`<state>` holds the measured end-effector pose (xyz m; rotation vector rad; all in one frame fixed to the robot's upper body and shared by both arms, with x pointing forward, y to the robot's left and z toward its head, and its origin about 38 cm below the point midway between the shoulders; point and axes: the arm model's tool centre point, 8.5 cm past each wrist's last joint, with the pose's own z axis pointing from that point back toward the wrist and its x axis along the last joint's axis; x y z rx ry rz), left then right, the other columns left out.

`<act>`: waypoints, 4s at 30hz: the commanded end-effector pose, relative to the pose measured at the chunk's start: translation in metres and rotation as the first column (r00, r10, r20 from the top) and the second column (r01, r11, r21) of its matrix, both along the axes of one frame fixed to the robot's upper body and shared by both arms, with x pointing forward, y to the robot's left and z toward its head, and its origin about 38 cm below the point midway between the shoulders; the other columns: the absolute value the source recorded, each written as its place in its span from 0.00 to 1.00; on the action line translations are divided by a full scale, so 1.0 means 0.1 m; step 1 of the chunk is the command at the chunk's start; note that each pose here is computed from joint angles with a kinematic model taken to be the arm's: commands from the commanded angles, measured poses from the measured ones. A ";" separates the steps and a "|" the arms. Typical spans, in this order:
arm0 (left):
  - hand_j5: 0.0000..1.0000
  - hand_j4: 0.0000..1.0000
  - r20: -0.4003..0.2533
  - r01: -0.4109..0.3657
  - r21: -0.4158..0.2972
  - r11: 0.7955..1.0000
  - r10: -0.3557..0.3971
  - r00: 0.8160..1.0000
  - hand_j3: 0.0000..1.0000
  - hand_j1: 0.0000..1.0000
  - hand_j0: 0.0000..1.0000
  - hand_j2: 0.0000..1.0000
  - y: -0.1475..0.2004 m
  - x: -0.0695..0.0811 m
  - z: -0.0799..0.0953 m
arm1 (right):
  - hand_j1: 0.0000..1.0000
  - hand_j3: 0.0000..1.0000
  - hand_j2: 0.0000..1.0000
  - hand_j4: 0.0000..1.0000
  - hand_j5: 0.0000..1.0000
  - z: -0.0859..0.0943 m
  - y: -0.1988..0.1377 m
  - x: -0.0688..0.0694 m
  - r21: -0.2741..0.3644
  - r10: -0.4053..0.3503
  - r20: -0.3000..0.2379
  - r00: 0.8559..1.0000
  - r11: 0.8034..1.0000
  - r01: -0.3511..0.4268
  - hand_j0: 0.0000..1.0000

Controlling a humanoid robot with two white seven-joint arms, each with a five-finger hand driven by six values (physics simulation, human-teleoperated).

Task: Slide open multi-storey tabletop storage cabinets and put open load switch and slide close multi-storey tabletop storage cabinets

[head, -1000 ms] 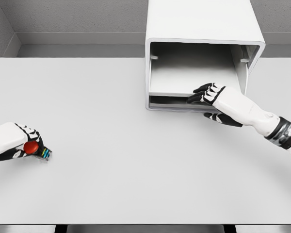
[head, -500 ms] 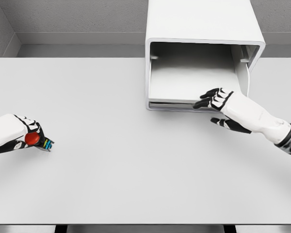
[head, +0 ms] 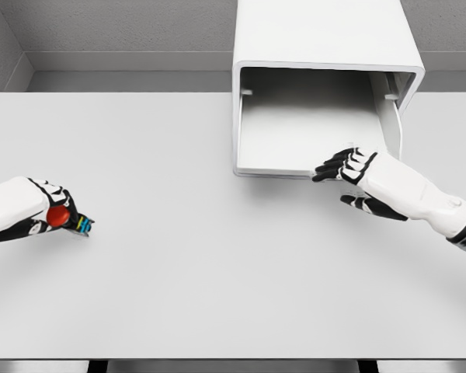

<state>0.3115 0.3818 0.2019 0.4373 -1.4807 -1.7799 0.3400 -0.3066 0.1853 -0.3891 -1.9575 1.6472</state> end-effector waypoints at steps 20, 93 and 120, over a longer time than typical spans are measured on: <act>0.40 0.40 0.115 0.036 -0.154 0.987 -0.018 0.993 0.40 0.40 0.40 0.40 -0.34 0.18 0.16 | 0.73 0.73 0.73 0.73 0.73 0.42 -0.11 0.00 0.030 -0.012 0.076 0.997 1.000 0.010 0.73; 0.40 0.40 0.375 0.280 -0.469 0.838 -0.098 0.922 0.40 0.40 0.40 0.40 -2.30 0.74 0.59 | 0.56 0.56 0.56 0.56 0.56 -0.75 -0.83 -0.34 -0.062 -0.296 -0.248 0.923 0.955 0.290 0.56; 0.40 0.40 0.394 0.360 -0.285 0.889 -0.233 0.889 0.40 0.40 0.40 0.40 -2.84 0.78 0.62 | 0.56 0.56 0.56 0.56 0.56 -0.67 -0.64 -0.33 -0.014 -0.253 -0.225 0.941 0.966 0.257 0.56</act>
